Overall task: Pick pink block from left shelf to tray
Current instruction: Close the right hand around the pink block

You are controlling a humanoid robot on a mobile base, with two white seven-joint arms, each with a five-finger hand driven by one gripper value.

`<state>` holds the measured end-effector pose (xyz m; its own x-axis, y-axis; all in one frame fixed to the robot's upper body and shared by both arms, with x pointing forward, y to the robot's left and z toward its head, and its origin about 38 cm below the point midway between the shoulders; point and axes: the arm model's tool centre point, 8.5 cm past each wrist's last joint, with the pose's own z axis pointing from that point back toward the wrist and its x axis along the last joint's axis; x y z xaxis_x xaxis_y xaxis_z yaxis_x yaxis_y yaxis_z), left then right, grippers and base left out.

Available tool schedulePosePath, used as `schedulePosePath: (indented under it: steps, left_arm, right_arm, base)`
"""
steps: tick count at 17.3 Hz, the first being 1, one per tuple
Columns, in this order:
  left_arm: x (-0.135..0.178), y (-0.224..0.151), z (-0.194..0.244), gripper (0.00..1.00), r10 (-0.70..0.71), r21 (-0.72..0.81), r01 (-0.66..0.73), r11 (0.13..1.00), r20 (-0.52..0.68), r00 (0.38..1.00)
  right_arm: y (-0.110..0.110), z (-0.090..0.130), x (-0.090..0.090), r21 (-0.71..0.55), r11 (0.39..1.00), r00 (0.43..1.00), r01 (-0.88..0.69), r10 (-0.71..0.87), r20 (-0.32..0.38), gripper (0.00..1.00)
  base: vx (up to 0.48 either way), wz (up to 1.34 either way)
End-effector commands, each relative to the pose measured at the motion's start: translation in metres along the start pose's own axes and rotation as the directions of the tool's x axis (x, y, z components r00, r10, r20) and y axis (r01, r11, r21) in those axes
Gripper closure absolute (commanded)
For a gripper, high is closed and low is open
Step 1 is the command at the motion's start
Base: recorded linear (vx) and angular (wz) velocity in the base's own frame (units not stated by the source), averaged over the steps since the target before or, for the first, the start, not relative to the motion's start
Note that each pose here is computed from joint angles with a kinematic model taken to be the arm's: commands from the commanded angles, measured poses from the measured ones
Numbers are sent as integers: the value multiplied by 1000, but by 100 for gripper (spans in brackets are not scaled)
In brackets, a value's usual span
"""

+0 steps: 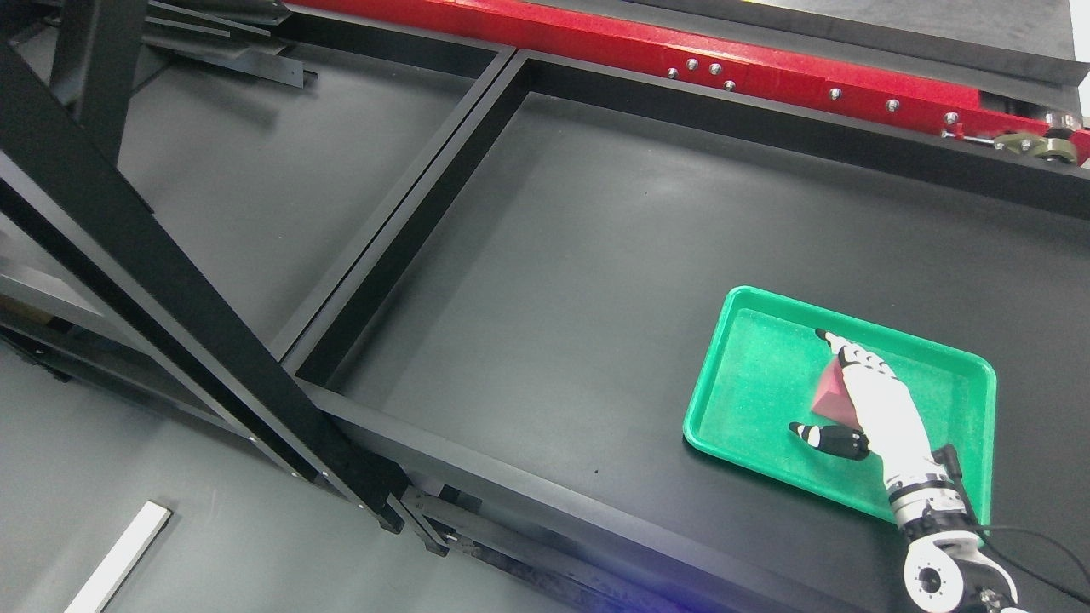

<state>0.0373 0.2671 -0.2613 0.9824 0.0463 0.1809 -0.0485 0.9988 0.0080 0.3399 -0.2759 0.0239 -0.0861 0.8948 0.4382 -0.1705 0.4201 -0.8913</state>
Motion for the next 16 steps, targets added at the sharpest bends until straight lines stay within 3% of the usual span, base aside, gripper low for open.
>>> schedulePosePath:
  steps: [1,4,7,11,15,16]
  left_arm:
    - [-5,12,2,0,-4,18,4,1000,-8,1000]
    - [-5,12,2,0,-4,18,4,1000,-8,1000]
    - [-5,12,2,0,-4,18,4,1000,-8,1000]
    - [-5,12,2,0,-4,18,4,1000,-8,1000]
    - [-5,12,2,0,-4,18,4,1000,-8,1000]
    - [-5,12,2,0,-4,18,4,1000,-8,1000]
  right_arm:
    - [-1,1,-26,3,999,997,-48,48,-66,6]
    - [1,-2,-33,12,996,989,-93,94,-117,12]
    - [3,-1,-35,18,995,988,-94,95,-124,20]
    - [4,-1,-35,25,996,988,-90,92,-121,65]
    - [1,-2,-33,12,996,992,-84,84,-98,94]
    - [0,-2,-33,7,997,992,-82,83,-92,97]
  base:
    - [0,0]
    - [0,0]
    - [0,0]
    - [0,0]
    - [0,0]
    - [0,0]
